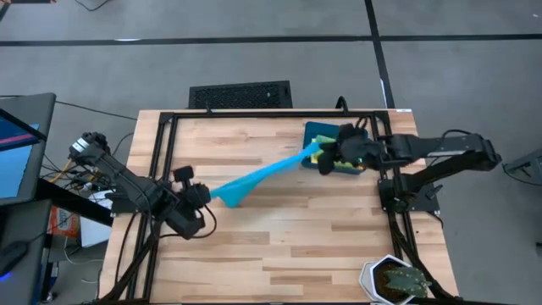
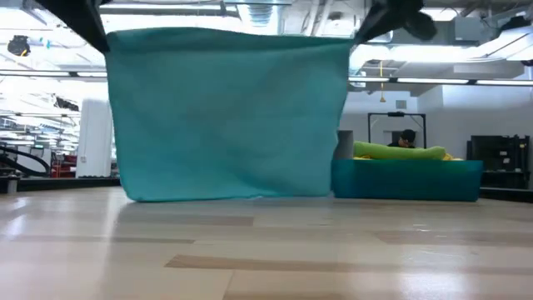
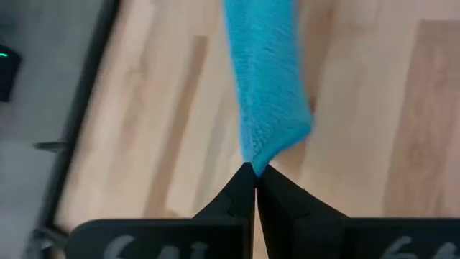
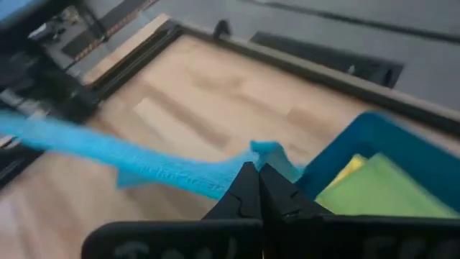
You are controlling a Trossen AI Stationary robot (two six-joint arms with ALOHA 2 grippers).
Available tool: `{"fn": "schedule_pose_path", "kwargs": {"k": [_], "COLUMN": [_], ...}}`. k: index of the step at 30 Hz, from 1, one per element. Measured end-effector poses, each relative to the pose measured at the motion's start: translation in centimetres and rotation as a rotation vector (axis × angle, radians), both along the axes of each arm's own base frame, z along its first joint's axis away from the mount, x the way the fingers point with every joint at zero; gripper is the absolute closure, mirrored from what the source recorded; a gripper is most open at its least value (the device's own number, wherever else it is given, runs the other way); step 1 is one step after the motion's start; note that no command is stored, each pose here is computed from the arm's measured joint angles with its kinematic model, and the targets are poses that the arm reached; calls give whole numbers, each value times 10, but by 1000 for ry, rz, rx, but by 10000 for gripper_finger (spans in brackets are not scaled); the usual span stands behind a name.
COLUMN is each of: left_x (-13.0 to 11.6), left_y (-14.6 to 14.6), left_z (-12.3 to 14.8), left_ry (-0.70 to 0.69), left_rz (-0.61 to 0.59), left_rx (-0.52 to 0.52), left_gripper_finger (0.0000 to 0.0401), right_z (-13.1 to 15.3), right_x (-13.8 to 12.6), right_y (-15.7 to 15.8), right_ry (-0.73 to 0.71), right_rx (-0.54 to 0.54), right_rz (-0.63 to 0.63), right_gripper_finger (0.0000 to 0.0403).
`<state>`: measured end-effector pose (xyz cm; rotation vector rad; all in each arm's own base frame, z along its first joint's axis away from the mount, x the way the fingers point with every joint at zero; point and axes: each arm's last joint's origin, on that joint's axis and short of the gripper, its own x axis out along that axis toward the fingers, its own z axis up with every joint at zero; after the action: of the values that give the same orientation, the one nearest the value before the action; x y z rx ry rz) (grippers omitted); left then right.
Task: Fold microfiber towels
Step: Fold the blue microfiber cloth
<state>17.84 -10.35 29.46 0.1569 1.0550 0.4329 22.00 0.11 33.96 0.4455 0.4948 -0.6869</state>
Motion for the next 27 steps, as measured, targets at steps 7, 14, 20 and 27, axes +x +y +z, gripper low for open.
{"fn": "schedule_pose_path", "kwargs": {"k": [7, 14, 20, 27], "left_x": [3, 5, 13, 9], "left_y": [-4, -41, -72, -32], "left_z": [27, 18, 0, 18], "left_ry": [-63, -37, -9, -96], "left_rz": [-46, -104, -147, -48], "left_rx": [-21, -303, -337, -72], "left_gripper_finger": [401, 401, 401, 401], "right_z": [-16, -60, -73, -43], "right_x": [8, 10, 3, 8], "right_y": [54, 130, 146, 86], "right_ry": [5, 133, 198, 129], "right_rx": [108, 243, 257, 102], "right_rz": [90, 166, 139, 66], "right_gripper_finger": [399, 399, 399, 399]}}
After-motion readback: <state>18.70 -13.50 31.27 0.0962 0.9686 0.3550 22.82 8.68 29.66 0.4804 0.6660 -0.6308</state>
